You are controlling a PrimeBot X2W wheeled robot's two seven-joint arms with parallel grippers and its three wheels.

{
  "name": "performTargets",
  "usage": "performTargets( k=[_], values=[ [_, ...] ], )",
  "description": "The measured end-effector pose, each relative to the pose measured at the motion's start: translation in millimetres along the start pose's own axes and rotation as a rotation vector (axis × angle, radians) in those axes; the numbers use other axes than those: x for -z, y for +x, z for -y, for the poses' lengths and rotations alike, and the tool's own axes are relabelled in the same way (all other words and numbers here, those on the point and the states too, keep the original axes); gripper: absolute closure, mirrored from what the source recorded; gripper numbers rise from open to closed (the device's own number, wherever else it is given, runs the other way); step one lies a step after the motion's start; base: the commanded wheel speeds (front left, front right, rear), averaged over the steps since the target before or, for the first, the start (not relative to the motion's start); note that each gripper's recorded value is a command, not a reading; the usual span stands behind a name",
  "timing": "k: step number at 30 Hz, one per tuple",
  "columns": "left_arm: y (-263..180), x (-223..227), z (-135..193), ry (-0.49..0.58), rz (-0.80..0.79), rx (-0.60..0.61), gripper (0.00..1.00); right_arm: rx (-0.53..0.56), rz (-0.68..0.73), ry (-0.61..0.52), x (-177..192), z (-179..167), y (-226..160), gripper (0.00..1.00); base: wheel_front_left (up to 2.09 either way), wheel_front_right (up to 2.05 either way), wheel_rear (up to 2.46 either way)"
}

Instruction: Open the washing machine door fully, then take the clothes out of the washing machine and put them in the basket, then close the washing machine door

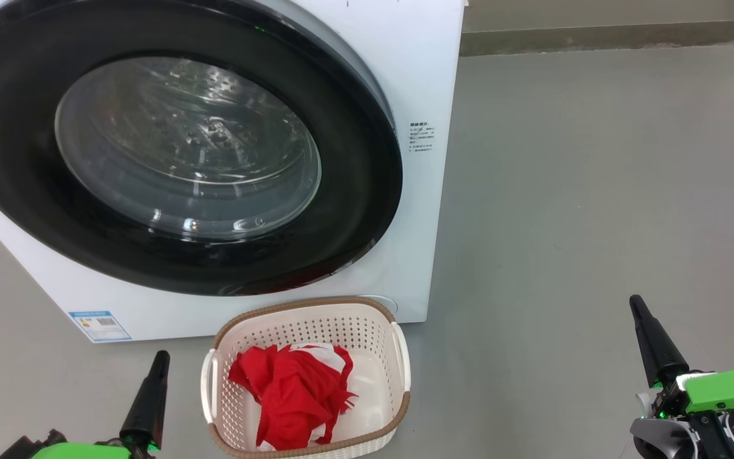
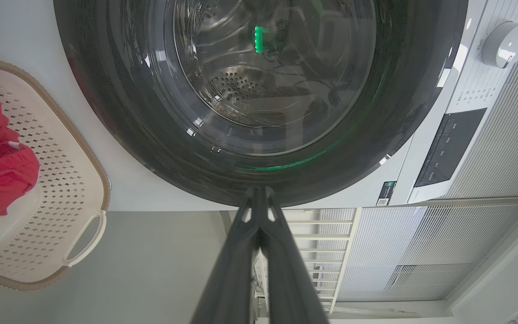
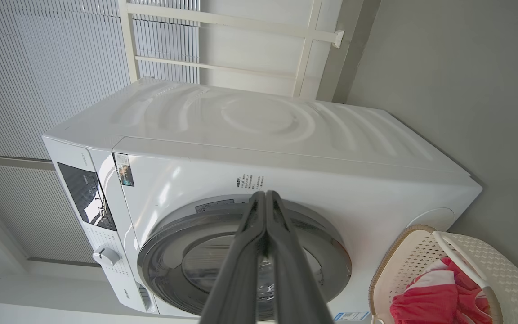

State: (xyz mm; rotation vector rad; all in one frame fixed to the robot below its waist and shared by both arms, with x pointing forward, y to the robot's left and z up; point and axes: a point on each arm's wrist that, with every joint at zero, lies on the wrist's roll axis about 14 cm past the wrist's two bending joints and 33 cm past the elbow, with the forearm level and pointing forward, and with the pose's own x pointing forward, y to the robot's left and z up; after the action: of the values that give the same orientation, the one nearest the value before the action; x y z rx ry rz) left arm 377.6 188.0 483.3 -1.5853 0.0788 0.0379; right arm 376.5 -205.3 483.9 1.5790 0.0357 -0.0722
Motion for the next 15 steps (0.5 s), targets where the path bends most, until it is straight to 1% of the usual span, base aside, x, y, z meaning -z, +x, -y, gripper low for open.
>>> performTargets(
  k=[15],
  values=[
    [0.0,-0.2,0.0,0.000,0.001,0.000,1.00,0.000,0.000,0.000,0.0,0.0,0.0,1.00,0.00,0.00,0.00]
  ],
)
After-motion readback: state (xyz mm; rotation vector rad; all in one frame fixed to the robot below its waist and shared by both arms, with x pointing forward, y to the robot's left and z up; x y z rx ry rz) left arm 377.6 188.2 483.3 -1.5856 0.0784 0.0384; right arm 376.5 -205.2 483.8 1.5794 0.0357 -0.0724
